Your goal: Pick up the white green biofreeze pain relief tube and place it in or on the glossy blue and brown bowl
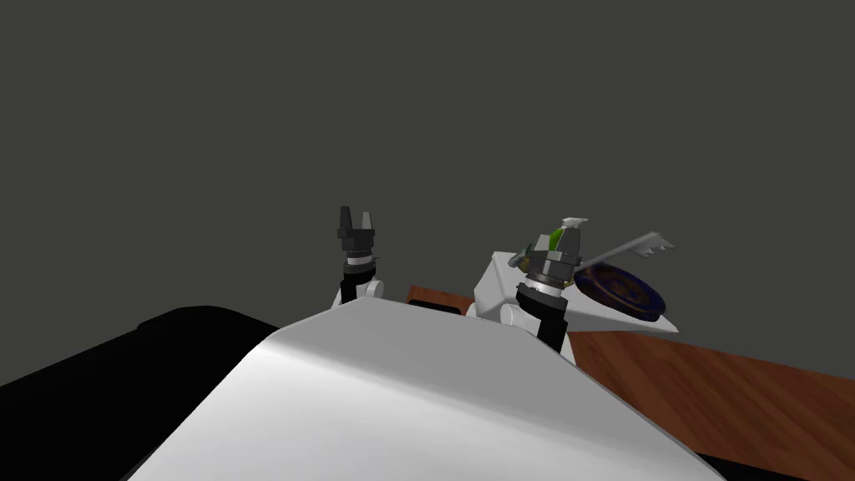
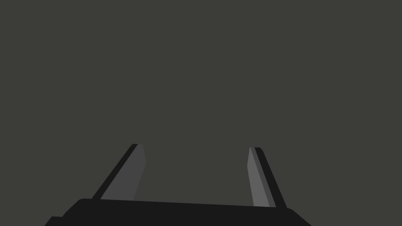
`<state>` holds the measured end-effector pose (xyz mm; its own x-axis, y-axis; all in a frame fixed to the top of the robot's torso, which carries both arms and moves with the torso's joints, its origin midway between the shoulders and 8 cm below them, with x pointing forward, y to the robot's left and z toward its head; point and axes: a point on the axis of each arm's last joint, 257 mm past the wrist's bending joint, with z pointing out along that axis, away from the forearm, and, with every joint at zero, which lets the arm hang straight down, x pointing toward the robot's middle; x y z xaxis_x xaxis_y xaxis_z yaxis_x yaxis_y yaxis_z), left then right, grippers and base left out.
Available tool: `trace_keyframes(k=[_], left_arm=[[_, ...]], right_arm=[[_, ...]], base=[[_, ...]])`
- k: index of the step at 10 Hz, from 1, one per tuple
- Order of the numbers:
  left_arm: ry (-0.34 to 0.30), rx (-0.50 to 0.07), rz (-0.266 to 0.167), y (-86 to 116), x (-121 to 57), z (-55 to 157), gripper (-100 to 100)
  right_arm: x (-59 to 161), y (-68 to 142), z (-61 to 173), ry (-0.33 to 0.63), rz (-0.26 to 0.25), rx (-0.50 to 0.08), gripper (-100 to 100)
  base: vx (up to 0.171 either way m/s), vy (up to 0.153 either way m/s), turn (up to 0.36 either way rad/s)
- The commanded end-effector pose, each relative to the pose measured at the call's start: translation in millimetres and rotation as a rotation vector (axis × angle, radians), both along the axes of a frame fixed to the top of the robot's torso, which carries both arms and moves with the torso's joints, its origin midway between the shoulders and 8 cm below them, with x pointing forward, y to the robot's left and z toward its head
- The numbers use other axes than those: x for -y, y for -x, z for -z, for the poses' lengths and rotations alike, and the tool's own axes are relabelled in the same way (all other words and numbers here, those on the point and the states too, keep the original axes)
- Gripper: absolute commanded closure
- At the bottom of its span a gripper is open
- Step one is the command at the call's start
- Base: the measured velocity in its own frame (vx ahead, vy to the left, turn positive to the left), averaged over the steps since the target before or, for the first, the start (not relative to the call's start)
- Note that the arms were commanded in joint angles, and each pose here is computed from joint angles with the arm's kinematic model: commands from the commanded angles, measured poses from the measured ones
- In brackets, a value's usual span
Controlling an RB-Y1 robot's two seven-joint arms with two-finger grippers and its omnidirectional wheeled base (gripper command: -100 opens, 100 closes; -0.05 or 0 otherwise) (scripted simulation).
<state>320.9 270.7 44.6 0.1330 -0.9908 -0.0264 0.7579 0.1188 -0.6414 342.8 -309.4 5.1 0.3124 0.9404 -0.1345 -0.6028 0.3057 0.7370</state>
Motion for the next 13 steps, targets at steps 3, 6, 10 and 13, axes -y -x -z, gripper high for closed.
trace_keyframes(k=[3,6,10,13], left_arm=[[0.0,0.0,0.0,0.0,0.0,0.0,0],[0.0,0.0,0.0,0.0,0.0,0.0,0],[0.0,0.0,0.0,0.0,0.0,0.0,0],[0.0,0.0,0.0,0.0,0.0,0.0,0]], right_arm=[[-11.8,-25.3,9.5,0.089,-0.03,-0.036,-100],[-21.6,-56.2,21.3,0.163,-0.038,-0.074,-100],[-28.5,-85.8,34.7,0.216,-0.038,-0.113,-100],[-36.5,-115.3,44.5,0.275,-0.032,-0.15,-100]], base=[[-0.066,0.007,-0.072],[-0.125,0.002,-0.102],[-0.085,-0.007,-0.07],[-0.076,-0.007,-0.064]])
